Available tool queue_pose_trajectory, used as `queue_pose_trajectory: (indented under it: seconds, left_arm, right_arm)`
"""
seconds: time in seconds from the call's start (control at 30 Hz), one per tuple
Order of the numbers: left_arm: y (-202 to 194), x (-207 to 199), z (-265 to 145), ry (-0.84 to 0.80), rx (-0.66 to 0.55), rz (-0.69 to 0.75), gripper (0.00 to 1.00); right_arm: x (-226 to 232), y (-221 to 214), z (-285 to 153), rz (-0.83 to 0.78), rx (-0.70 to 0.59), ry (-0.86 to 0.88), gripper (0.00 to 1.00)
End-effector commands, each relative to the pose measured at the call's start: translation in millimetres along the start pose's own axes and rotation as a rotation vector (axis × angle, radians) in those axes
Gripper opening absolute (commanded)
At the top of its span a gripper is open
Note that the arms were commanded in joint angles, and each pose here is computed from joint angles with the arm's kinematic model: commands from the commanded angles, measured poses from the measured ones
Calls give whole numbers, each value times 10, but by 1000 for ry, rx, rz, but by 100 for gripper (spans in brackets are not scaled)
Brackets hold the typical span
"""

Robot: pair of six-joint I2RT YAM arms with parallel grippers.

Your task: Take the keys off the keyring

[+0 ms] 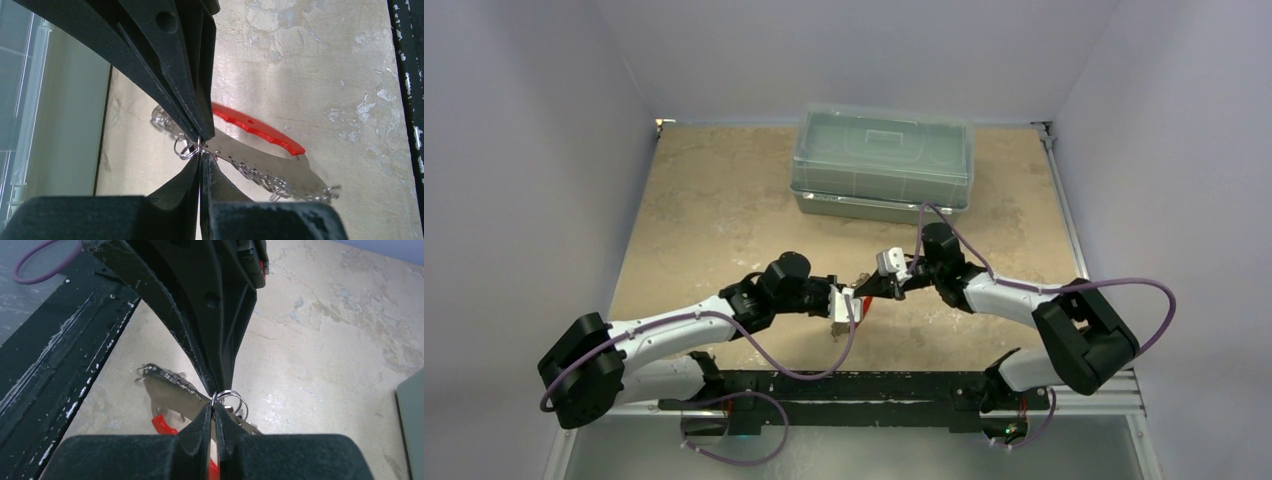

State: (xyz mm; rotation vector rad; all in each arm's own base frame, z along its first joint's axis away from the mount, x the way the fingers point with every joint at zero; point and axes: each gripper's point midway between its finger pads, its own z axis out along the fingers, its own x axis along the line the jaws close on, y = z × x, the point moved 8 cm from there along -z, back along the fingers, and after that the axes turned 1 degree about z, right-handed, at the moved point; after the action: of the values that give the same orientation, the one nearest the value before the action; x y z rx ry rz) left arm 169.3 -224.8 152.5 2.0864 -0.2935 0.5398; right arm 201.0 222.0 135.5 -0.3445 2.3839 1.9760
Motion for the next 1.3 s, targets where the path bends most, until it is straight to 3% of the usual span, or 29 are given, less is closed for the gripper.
queue_pose_trajectory:
  seconds: [0.0, 0.27, 0.37, 0.57, 0.77, 0.97, 1.27]
  left_arm:
    - [140, 89, -3, 18, -56, 6, 0]
    - [163, 117, 40, 10, -41, -35, 0]
    - [152, 119, 40, 10, -28, -44, 0]
    - [140, 138, 39, 38, -9, -88, 0]
    - [179, 223, 67, 59, 9, -234, 0]
    - [145, 200, 27, 55, 9, -189, 0]
    - [156, 210, 57, 53, 8, -212, 0]
  right_arm:
    - [-68, 39, -6, -63, 23, 7, 10]
    - [-111, 29, -27, -66, 68, -19, 19]
    - [-108, 39, -31, -47, 70, -27, 34]
    - [-201, 98, -94, -17, 86, -79, 49]
    - [-276, 179, -112, 6, 84, -101, 52]
    - [-207, 154, -124, -12, 93, -40, 36]
    - [-166, 163, -104, 14, 83, -19, 35]
